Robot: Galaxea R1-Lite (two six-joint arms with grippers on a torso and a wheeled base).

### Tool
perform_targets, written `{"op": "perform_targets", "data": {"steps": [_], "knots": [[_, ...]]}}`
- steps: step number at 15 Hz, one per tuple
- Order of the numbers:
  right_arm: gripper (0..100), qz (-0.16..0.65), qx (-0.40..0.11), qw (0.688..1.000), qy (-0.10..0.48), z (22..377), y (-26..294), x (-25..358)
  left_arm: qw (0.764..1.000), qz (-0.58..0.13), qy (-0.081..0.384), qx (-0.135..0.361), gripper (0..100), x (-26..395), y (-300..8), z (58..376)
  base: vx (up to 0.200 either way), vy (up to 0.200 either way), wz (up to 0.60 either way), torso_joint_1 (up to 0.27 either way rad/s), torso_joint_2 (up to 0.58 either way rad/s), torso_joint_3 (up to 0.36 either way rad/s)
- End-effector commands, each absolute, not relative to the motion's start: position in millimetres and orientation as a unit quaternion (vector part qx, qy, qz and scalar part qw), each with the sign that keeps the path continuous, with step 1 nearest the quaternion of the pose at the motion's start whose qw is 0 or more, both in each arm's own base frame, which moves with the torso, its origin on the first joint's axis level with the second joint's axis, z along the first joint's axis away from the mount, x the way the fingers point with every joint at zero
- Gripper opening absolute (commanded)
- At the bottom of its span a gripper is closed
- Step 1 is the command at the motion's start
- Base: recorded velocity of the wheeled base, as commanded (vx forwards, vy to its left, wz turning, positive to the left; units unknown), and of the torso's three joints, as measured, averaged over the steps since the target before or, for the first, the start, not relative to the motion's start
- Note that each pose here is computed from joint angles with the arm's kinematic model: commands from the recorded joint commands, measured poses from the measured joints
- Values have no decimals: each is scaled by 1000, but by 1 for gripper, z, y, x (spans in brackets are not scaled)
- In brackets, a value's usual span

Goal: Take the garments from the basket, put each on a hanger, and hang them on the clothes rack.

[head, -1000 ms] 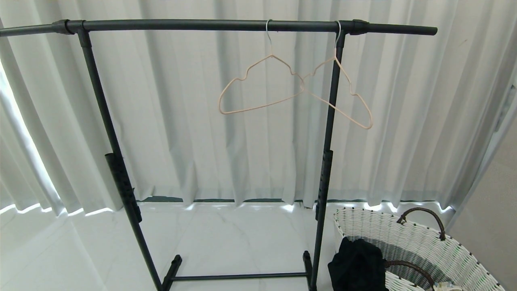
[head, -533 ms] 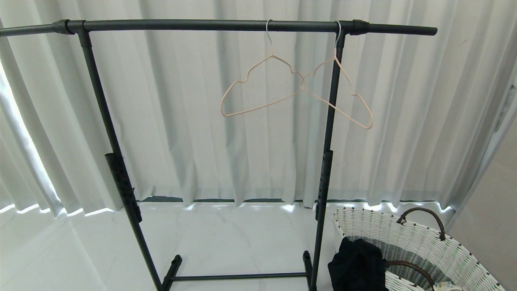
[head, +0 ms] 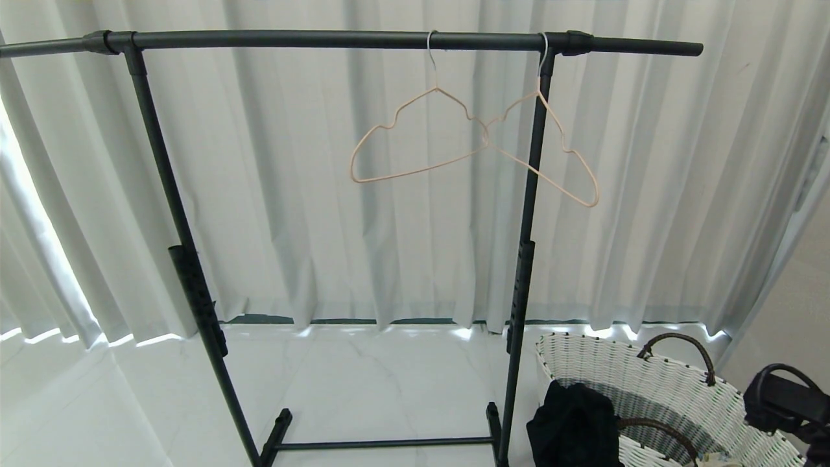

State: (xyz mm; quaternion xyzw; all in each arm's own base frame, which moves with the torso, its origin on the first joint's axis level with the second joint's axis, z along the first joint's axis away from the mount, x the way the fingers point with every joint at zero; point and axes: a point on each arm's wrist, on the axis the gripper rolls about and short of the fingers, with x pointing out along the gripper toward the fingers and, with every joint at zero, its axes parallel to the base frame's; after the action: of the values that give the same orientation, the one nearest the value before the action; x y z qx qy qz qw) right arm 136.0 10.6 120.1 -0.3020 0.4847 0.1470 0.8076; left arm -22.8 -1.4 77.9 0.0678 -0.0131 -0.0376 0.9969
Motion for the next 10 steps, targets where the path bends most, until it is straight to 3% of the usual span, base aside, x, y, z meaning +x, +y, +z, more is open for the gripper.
{"op": "perform_targets", "data": {"steps": [1, 4, 6, 10], "knots": [[100, 163, -298, 767, 544, 93, 10, 159, 997, -38, -13, 68, 100, -23, -1, 78, 0, 0, 0, 0, 0, 0], [100, 155, -312, 752, 559, 79, -9, 176, 997, -38, -13, 68, 100, -23, -1, 78, 0, 0, 0, 0, 0, 0], [100, 158, -343, 754, 538, 70, -23, 194, 997, -38, -13, 68, 100, -23, -1, 78, 0, 0, 0, 0, 0, 0], [100, 206, -339, 748, 532, 54, -19, 199, 997, -38, -13, 68, 100, -23, -1, 78, 0, 0, 0, 0, 0, 0]]}}
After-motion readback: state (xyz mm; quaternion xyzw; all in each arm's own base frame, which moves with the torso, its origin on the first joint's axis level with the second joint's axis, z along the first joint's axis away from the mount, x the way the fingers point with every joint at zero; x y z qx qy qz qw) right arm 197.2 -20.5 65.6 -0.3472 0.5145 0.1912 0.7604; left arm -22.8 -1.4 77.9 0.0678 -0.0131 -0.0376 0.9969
